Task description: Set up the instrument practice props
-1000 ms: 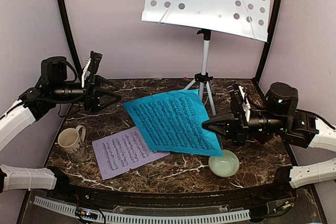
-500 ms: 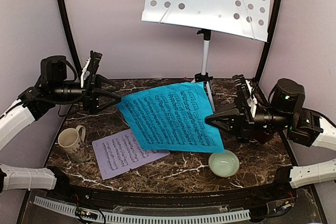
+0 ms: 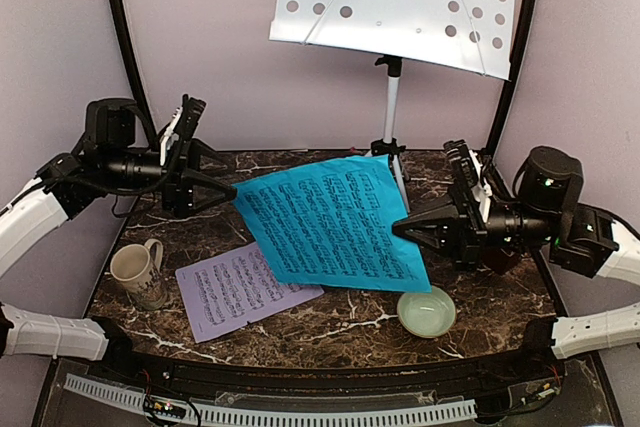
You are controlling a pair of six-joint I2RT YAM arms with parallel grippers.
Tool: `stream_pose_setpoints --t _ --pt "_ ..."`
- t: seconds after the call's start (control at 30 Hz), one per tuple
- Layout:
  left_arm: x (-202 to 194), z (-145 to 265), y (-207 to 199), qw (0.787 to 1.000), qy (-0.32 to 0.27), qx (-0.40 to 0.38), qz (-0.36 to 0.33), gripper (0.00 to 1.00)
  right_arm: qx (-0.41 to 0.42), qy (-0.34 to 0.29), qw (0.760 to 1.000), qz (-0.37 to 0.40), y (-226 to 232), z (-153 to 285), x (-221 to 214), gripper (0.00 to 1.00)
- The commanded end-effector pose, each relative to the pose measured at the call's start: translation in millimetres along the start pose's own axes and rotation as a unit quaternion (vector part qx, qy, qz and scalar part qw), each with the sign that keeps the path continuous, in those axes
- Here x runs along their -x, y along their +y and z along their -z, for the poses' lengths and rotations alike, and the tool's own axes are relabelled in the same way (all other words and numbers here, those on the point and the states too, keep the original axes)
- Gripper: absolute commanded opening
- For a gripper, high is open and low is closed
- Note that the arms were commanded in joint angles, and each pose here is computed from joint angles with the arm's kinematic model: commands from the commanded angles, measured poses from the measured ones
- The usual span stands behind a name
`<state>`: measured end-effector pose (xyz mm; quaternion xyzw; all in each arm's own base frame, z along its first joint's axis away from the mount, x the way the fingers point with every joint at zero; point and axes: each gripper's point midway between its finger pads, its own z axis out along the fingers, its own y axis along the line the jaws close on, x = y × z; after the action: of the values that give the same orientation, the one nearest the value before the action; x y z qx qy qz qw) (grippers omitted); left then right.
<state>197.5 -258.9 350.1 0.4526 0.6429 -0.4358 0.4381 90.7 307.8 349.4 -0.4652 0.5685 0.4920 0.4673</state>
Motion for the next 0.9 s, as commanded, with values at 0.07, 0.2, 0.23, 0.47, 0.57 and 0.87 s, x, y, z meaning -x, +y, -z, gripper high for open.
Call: stream_pose_setpoints --t 0.07,0.2,0.23,0.47,0.57,0.87 --pt "-14 -2 11 0.999 0.008 0.037 -0.015 0.85 0.016 -0.034 0.999 0.012 11 6 26 0.00" --pt "-22 -3 29 0.996 -0.010 0.083 -0.012 0.89 0.021 -0.036 0.999 0.013 15 8 30 0.00" --pt "-24 -5 31 0.996 -0.015 0.085 -0.004 0.89 0.022 -0.037 0.999 0.014 16 9 31 0.00" --pt "-30 -6 28 0.994 -0.081 0.076 -0.016 0.89 0.034 -0.058 0.997 0.021 26 18 47 0.00" --pt "-35 -8 24 0.993 -0.101 0.061 -0.016 0.88 0.039 -0.064 0.997 0.024 29 21 52 0.00" --pt "-15 -7 -7 0.987 -0.156 -0.041 -0.022 0.76 0.036 -0.090 0.995 0.029 32 29 63 0.00"
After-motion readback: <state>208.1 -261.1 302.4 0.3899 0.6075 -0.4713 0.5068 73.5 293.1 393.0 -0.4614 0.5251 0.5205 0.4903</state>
